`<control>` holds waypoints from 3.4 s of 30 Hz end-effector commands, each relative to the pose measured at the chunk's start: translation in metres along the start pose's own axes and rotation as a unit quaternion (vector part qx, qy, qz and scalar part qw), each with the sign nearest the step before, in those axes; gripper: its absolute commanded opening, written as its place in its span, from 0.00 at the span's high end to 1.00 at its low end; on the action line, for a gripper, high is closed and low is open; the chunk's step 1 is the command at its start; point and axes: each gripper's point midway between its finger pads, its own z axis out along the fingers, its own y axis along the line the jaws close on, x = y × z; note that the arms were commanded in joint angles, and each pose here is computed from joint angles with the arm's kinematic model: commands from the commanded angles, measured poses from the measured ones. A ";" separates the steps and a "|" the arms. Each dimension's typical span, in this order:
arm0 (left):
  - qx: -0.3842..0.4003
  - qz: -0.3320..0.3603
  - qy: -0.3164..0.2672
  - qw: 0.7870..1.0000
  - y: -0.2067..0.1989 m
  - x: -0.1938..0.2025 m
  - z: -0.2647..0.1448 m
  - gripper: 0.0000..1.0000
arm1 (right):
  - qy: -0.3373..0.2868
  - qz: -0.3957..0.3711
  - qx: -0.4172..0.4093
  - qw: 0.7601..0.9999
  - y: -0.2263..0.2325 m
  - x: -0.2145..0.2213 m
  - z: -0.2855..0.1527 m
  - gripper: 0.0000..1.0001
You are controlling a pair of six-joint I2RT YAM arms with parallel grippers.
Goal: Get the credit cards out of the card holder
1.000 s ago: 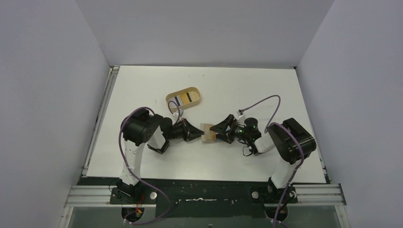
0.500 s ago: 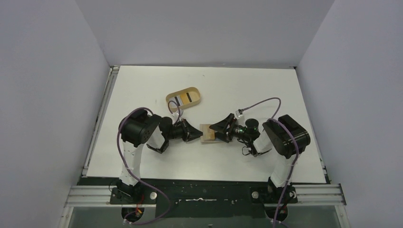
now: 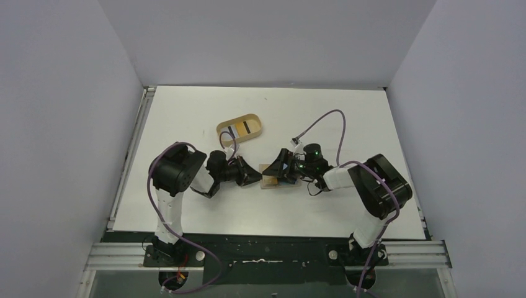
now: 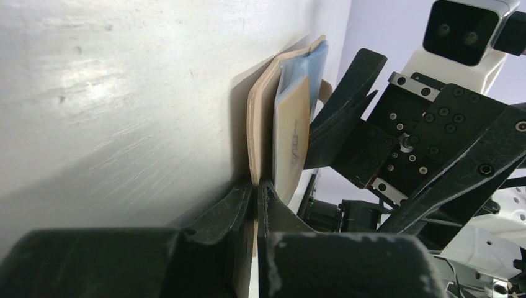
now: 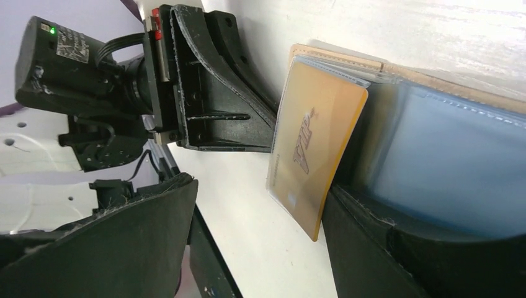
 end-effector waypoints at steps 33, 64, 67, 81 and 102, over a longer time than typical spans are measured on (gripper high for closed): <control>-0.042 0.017 0.027 0.999 0.006 0.012 0.006 1.00 | 0.010 -0.049 -0.031 0.998 0.027 -0.013 -0.020 0.28; -0.057 0.013 0.037 0.998 0.016 0.017 0.003 1.00 | -0.003 -0.022 -0.001 1.000 -0.009 -0.019 -0.040 0.53; -0.057 0.014 0.038 0.998 0.016 0.017 0.004 1.00 | -0.009 -0.024 -0.022 0.999 0.002 -0.024 -0.040 0.53; -0.058 0.016 0.041 0.997 0.013 0.016 0.005 1.00 | -0.015 -0.013 -0.036 0.999 0.003 -0.026 -0.030 0.52; -0.060 0.014 0.039 0.997 0.017 0.016 0.006 1.00 | -0.013 0.042 -0.122 0.992 0.033 -0.002 0.012 0.51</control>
